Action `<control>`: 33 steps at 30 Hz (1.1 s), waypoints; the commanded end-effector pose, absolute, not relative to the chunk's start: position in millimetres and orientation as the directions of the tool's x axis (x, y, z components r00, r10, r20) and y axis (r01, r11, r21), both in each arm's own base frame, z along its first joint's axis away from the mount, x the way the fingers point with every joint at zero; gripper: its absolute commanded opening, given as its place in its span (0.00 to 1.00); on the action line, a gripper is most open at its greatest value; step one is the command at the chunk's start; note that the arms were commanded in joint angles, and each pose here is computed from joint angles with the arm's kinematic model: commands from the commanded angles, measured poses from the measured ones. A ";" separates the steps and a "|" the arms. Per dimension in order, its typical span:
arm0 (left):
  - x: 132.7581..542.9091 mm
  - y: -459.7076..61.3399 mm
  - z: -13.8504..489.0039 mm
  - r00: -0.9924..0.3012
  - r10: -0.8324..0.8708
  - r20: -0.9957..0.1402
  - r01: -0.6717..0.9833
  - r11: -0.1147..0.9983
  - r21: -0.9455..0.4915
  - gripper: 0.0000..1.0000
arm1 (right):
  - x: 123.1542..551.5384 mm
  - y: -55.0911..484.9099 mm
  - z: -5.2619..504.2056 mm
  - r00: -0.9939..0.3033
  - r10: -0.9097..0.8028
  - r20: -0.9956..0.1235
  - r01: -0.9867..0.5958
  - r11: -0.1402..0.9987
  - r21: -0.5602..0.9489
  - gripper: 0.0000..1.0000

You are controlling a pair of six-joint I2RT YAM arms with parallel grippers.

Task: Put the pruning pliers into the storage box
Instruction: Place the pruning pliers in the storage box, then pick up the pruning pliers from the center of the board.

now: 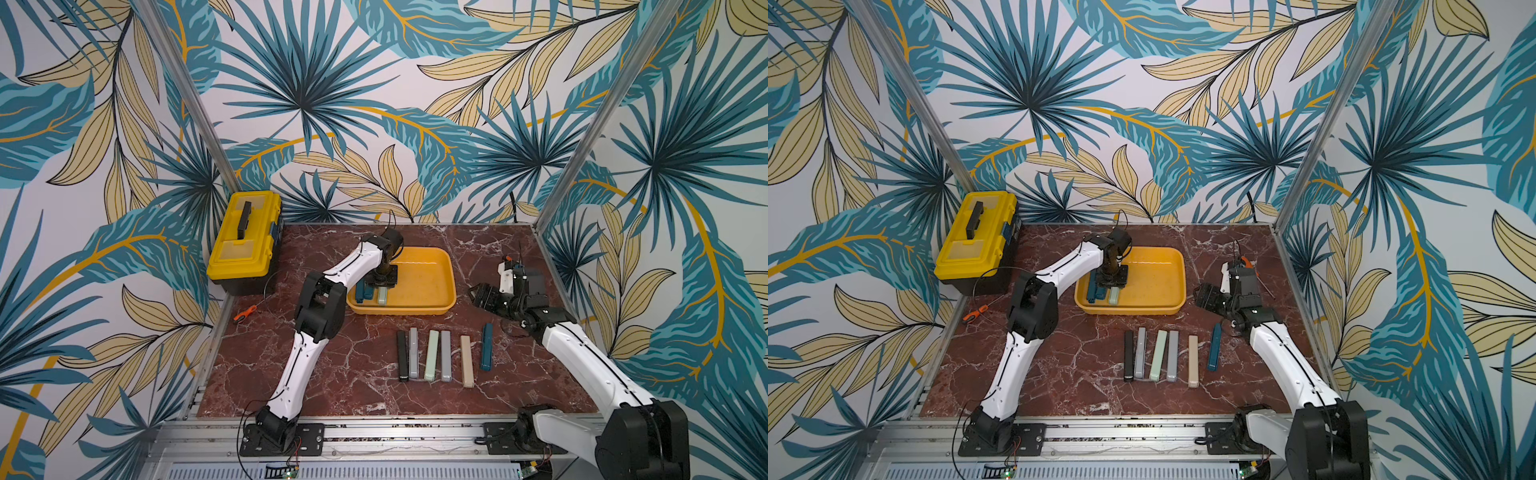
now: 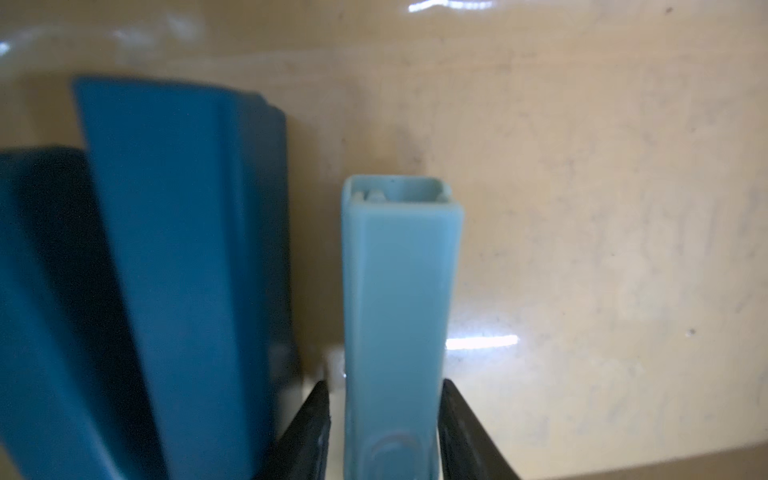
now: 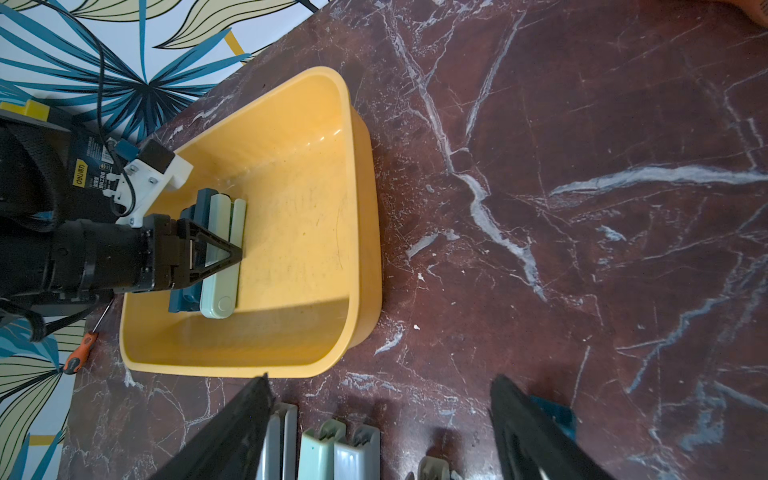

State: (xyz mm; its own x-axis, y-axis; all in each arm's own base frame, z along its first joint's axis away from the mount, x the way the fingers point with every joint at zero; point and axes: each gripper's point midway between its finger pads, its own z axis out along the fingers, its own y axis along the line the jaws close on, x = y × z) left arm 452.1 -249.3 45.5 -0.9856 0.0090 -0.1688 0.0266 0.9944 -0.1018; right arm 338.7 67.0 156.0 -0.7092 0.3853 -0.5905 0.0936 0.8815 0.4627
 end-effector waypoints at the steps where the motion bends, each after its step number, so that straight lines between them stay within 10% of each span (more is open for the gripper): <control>1: 455.7 -251.0 97.4 -0.968 -0.011 -0.249 0.031 0.986 -0.163 0.44 | 330.3 66.1 148.3 -0.719 0.374 -0.586 0.098 0.889 0.448 0.84; 19: 356.2 -233.5 202.0 -0.934 -0.036 -0.354 0.034 0.981 -0.190 0.45 | 325.3 65.6 170.1 -0.694 0.375 -0.614 0.078 0.888 0.454 0.84; 33: 241.3 -258.3 121.5 -0.978 -0.094 -0.185 -0.056 0.978 -0.201 0.45 | 324.6 71.8 167.2 -0.700 0.379 -0.606 0.065 0.878 0.474 0.84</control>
